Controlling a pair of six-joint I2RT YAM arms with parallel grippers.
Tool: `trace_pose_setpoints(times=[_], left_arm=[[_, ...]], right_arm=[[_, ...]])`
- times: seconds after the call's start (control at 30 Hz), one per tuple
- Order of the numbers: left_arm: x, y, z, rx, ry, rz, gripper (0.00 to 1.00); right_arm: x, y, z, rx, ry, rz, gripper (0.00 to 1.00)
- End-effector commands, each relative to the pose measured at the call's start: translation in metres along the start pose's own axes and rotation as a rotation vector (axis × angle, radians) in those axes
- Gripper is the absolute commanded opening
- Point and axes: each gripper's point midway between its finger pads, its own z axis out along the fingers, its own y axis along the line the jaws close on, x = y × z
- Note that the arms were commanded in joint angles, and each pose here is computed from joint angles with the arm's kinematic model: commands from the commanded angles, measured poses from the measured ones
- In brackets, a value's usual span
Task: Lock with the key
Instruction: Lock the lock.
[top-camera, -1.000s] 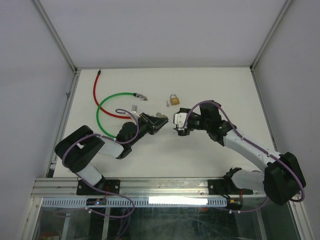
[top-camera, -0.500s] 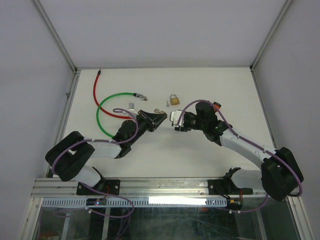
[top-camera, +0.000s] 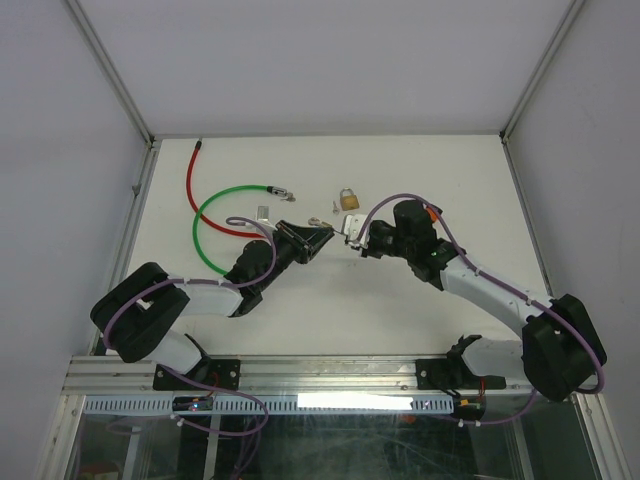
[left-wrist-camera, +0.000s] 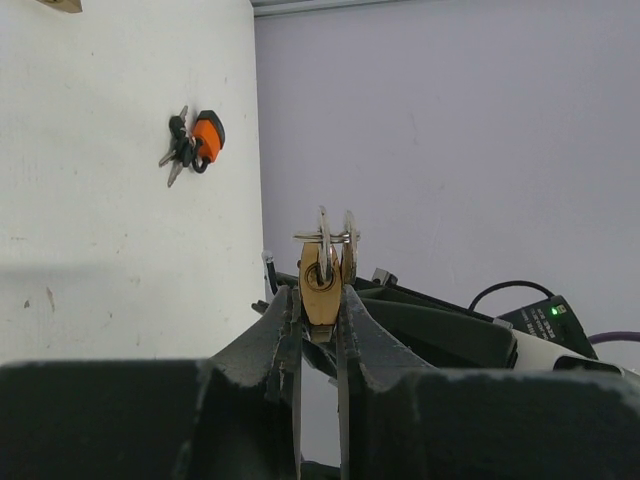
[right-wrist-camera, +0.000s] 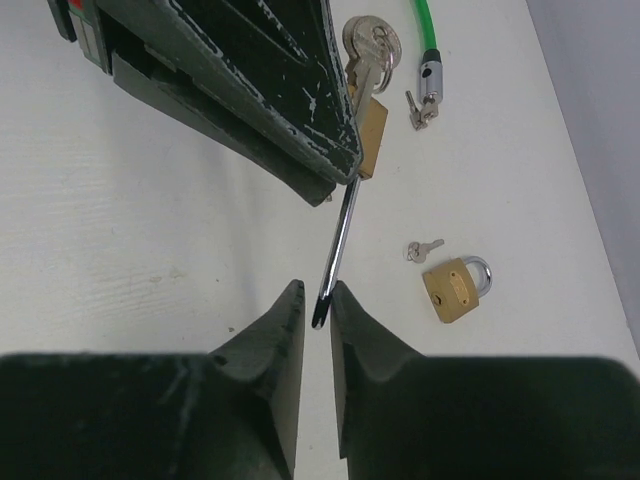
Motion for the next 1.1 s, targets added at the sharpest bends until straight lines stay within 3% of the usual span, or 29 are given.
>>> trace_pose_setpoints(times=[0.0, 0.1, 0.2, 0.4, 0.47, 0.8, 1.07], left_arm=[[-0.003, -0.012, 0.001, 0.037, -0.025, -0.02, 0.0], [-0.002, -0.011, 0.001, 0.036, -0.022, -0.018, 0.0], [-0.002, -0.01, 0.001, 0.034, -0.021, -0.018, 0.03], [-0.001, -0.007, 0.001, 0.028, -0.017, -0.013, 0.39], [0.0, -0.007, 0.001, 0.03, -0.012, -0.009, 0.47], [0.002, -0.014, -0.007, 0.088, 0.0, 0.074, 0.71], [0.002, -0.044, -0.032, 0.229, -0.002, 0.333, 0.92]], right_arm=[[-0.03, -0.019, 0.0, 0.042, -0.083, -0.02, 0.15], [-0.032, -0.018, -0.001, 0.036, -0.086, -0.017, 0.02], [-0.036, -0.019, -0.003, 0.033, -0.1, 0.004, 0.0], [-0.045, -0.032, -0.015, 0.031, -0.144, 0.16, 0.0], [-0.047, -0.033, -0.019, 0.014, -0.162, 0.202, 0.0], [-0.048, -0.033, -0.027, -0.055, -0.189, 0.316, 0.0], [-0.049, -0.034, -0.033, -0.09, -0.196, 0.341, 0.0]])
